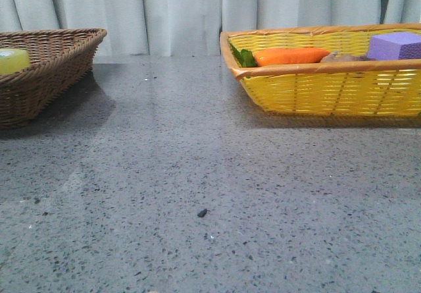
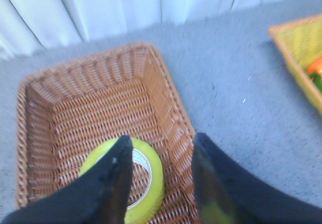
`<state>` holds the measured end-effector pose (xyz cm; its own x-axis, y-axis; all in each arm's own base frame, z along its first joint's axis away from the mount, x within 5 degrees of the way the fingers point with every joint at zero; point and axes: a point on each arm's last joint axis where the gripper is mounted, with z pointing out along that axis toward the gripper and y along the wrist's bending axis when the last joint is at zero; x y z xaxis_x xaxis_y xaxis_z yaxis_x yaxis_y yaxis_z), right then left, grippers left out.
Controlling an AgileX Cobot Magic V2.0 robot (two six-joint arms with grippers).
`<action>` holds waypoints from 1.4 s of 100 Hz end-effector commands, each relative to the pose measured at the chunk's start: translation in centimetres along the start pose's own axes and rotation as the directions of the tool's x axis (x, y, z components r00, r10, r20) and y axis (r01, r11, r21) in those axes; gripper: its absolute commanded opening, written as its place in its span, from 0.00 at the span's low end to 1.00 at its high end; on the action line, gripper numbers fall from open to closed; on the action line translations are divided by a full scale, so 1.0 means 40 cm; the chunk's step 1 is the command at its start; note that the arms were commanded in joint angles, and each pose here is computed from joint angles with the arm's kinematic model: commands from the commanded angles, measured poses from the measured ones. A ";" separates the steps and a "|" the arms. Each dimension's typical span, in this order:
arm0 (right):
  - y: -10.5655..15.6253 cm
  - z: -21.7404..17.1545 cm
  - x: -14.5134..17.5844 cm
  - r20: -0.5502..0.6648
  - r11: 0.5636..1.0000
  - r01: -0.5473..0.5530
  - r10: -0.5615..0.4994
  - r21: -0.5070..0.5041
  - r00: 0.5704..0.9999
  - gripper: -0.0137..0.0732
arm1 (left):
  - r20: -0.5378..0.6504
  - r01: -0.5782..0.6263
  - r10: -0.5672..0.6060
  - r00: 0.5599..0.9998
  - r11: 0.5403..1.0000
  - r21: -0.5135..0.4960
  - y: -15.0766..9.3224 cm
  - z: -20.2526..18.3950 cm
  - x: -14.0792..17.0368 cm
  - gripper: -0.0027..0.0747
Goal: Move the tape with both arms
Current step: 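Open the left gripper and raise it away from the basket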
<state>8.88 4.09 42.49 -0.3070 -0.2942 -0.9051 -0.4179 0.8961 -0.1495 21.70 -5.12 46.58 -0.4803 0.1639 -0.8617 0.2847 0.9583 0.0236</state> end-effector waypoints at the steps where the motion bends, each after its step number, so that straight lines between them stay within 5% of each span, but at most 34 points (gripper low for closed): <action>1: -0.016 -0.023 -0.003 0.161 0.999 -0.020 0.015 0.035 0.987 0.10 | 0.183 0.010 -0.010 0.983 1.000 0.000 -0.007 -0.106 -0.013 0.25; 14: -0.040 -0.039 0.048 0.212 0.988 -0.120 0.098 0.096 0.972 0.10 | 0.279 0.009 -0.006 0.960 1.000 -0.007 -0.015 -0.199 0.043 0.16; 42: -0.056 -0.052 0.137 0.241 0.979 -0.140 0.102 0.147 0.965 0.10 | 0.358 0.020 -0.017 0.934 1.000 -0.004 -0.031 -0.265 0.234 0.01; 91: -0.073 -0.056 0.263 0.340 0.962 -0.173 0.094 0.211 0.936 0.09 | 0.502 0.042 -0.041 0.864 0.999 0.010 -0.052 -0.264 0.558 0.01; 109: -0.076 -0.055 0.313 0.358 0.959 -0.160 0.068 0.233 0.931 0.09 | 0.549 0.046 -0.045 0.835 0.999 0.013 -0.055 -0.253 0.615 0.01; 140: -0.084 -0.076 0.345 0.410 0.953 -0.211 0.107 0.217 0.906 0.09 | 0.528 0.053 -0.055 0.848 0.998 0.020 -0.055 -0.231 0.626 0.01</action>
<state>3.53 -3.98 30.52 -0.0532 -0.0131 -0.9985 -0.1453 0.9894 -0.0053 2.00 -1.12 28.17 -0.1079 0.0117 -0.9941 0.2767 0.9608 -0.0187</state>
